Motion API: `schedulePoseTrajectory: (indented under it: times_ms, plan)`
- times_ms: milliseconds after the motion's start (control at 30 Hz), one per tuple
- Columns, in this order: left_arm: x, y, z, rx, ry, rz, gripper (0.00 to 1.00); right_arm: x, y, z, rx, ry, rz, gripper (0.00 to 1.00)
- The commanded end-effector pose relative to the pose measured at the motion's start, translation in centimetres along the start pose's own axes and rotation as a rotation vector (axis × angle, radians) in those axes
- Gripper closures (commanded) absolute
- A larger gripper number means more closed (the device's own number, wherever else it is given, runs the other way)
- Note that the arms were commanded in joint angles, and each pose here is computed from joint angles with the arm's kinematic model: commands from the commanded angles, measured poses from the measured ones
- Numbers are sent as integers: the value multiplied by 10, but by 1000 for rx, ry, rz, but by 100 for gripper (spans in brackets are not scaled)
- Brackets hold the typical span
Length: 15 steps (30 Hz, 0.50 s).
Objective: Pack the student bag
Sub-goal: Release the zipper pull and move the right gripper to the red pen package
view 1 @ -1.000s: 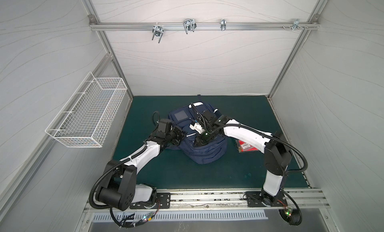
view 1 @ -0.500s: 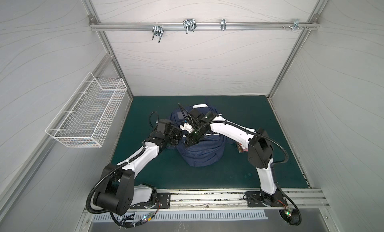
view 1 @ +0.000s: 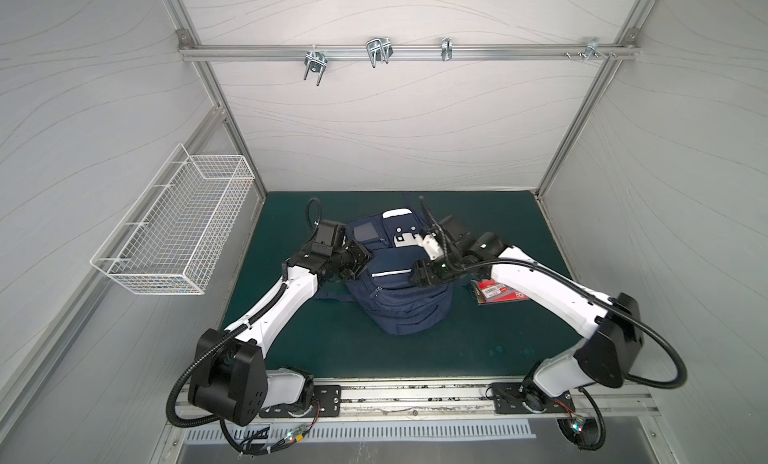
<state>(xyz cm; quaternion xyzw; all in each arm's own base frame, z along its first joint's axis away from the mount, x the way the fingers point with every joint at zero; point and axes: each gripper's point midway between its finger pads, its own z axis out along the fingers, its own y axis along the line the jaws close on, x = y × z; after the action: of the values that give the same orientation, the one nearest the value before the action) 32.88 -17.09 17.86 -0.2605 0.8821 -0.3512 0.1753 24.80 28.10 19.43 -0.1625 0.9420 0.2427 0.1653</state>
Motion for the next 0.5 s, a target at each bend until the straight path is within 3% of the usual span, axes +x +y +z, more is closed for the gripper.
schedulePoseTrajectory:
  times_ms: [0,167,267,333,467]
  plan:
    - [13,-16,-7,-44,27,232,47,13,-69,-14,187,-2,215,27]
    - [46,-39,-3,-108,83,561,43,33,-149,-41,376,-28,473,24]
    - [69,-41,6,-153,156,701,40,43,-179,-53,460,-42,549,17]
    - [82,-42,15,-172,207,771,30,48,-191,-57,481,-40,591,16]
    - [107,-29,34,-270,296,948,28,55,-204,-62,481,-43,652,17]
